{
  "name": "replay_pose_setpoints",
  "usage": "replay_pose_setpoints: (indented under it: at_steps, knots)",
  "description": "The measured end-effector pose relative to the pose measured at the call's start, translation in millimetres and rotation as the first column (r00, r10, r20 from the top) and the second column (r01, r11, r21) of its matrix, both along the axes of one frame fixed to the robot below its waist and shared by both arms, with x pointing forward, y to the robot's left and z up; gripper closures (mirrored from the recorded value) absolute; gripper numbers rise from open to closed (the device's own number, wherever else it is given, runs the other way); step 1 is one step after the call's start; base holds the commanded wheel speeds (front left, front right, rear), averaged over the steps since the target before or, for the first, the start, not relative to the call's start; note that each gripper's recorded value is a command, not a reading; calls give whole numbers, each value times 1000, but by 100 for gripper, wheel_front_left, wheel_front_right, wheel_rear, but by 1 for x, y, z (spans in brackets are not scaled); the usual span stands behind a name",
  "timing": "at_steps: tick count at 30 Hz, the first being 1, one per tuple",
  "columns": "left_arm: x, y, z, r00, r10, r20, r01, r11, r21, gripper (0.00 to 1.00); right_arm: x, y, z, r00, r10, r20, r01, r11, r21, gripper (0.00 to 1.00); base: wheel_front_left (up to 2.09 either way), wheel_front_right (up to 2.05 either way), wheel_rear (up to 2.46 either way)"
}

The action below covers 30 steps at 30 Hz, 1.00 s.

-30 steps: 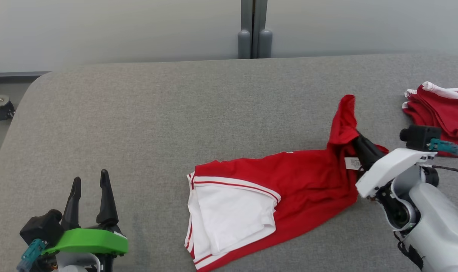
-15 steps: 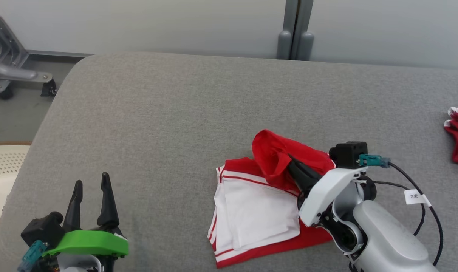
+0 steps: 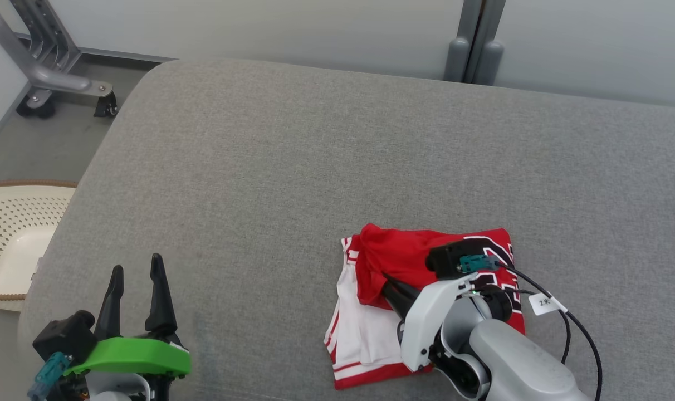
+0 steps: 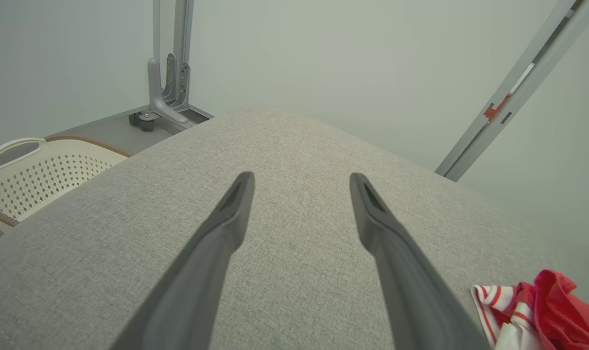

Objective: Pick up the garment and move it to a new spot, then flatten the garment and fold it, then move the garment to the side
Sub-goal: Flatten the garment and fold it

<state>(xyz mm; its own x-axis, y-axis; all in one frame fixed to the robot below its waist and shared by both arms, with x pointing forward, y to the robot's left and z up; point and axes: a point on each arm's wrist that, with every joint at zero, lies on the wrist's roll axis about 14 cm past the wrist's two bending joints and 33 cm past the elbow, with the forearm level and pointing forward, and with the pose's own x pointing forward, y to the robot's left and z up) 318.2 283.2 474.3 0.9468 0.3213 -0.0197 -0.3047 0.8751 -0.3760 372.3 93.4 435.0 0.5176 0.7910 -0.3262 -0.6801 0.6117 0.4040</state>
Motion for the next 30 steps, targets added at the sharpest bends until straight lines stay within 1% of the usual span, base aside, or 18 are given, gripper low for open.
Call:
replay_pose_setpoints:
  at_steps: [1,2,3,5,8,13,15,17,20,22,23,26,29,30]
  knots:
    - [1,0,0,1000,-2,0,2,1000,2,0,-2,2,-1,1000,5,-6,-5,1000,0,31,0,0,0]
    - [3,-1,1,1000,-7,3,7,1000,3,0,-4,4,-3,1000,10,-18,-10,1000,5,3,0,0,0]
    - [5,-2,2,1000,-12,6,12,1000,6,0,-7,6,-2,1000,13,-26,-13,1000,16,0,0,0,0]
    - [7,-4,4,1000,-19,9,19,1000,10,0,-5,8,3,1000,1,-21,0,999,48,0,0,0,0]
    - [10,-7,5,1000,-28,12,28,1000,12,0,12,-1,20,998,-47,47,43,995,95,0,0,0,0]
    - [14,-9,10,999,-41,27,40,999,22,0,36,-26,59,978,-144,150,110,970,216,0,0,0,0]
    - [16,-11,12,998,-47,35,46,999,27,0,53,-51,80,952,-221,213,162,951,264,0,0,0,0]
    - [18,-14,15,997,-56,43,55,998,27,0,73,-87,94,913,-307,269,232,933,276,0,0,0,0]
    - [20,-19,16,996,-71,49,69,997,27,0,86,-131,94,872,-391,295,325,912,250,0,0,0,0]
    - [20,-21,16,996,-77,47,76,997,26,0,87,-152,85,858,-407,314,363,912,191,0,0,0,0]
    - [20,-22,16,996,-80,49,79,997,26,0,88,-160,83,853,-420,310,381,907,180,0,0,0,0]
    - [21,-24,17,995,-87,53,86,996,26,0,82,-163,69,868,-397,299,381,918,111,0,0,0,0]
    - [21,-26,17,994,-91,52,90,996,26,0,68,-148,45,909,-347,232,346,937,49,0,0,0,0]
    - [21,-26,17,995,-91,51,90,996,25,0,63,-143,38,920,-329,212,331,943,29,22,0,0,0]
